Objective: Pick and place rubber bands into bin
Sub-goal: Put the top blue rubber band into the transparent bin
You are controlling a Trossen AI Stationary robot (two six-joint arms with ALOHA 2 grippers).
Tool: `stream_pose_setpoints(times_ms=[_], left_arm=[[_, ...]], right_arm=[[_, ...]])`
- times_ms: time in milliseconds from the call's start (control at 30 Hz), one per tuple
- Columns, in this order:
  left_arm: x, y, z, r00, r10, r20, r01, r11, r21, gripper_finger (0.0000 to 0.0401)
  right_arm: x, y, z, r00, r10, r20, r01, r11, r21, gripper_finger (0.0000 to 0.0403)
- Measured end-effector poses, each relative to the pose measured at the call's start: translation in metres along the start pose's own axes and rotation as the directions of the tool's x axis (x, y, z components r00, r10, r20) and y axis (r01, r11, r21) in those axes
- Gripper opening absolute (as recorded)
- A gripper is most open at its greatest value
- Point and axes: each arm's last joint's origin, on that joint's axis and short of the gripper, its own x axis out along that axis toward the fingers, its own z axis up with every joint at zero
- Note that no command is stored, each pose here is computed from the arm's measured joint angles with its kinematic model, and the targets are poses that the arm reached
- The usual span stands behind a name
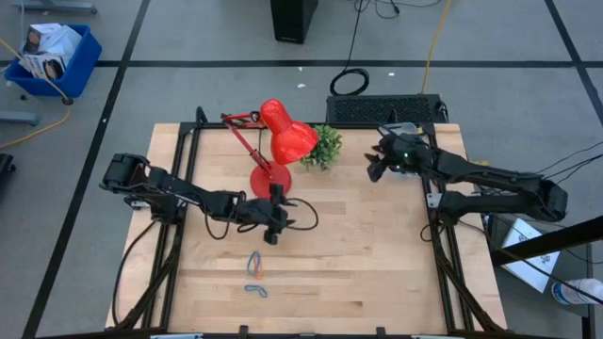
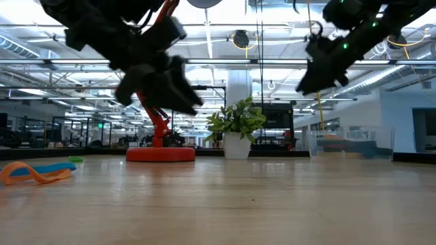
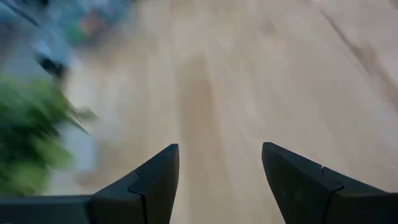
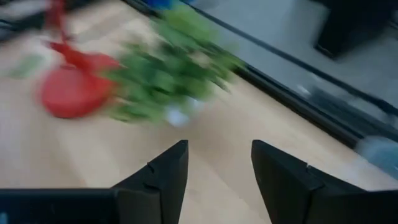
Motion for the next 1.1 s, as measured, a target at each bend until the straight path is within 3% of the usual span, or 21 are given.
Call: stream_pose_setpoints(times_ms=[133, 233, 367, 500, 633, 767, 1000, 1100], left_arm=[[-0.005, -0.017, -0.006, 0.987, -0.115, -0.111, 0.103, 0.989, -0.107, 0.0237], [-0.017, -0.024, 0.006, 0.957, -0.239, -0.167, 0.207, 0.96, -0.188, 0.0237], [-0.031, -0.026, 0.023, 0.888, -0.374, -0.267, 0.285, 0.904, -0.319, 0.0237], [-0.042, -0.034, 0.032, 0.834, -0.46, -0.306, 0.342, 0.865, -0.367, 0.0237], [-0.045, -0.046, 0.024, 0.807, -0.479, -0.347, 0.312, 0.843, -0.437, 0.0237], [-0.051, -0.054, 0.016, 0.768, -0.489, -0.413, 0.211, 0.802, -0.558, 0.0236], [-0.054, -0.062, 0.018, 0.755, -0.519, -0.4, 0.113, 0.705, -0.7, 0.0236], [-0.052, -0.066, 0.016, 0.744, -0.521, -0.419, 0.072, 0.686, -0.724, 0.0236]], right_arm=[[-0.005, 0.017, 0.006, 0.99, 0.116, 0.086, -0.11, 0.991, -0.072, 0.017], [-0.004, 0.026, 0.007, 0.982, 0.159, 0.106, -0.149, 0.984, -0.097, 0.0171], [0.0, 0.032, 0.004, 0.981, 0.173, 0.087, -0.163, 0.98, -0.11, 0.0169], [0.008, 0.034, 0.0, 0.985, 0.163, 0.046, -0.157, 0.981, -0.111, 0.0168], [0.016, 0.035, -0.005, 0.989, 0.151, 0.003, -0.149, 0.982, -0.119, 0.0171], [0.023, 0.036, -0.008, 0.99, 0.142, -0.027, -0.144, 0.982, -0.125, 0.017], [0.029, 0.037, -0.012, 0.99, 0.132, -0.056, -0.139, 0.982, -0.13, 0.0165], [0.03, 0.037, -0.012, 0.99, 0.13, -0.062, -0.138, 0.982, -0.131, 0.0165]])
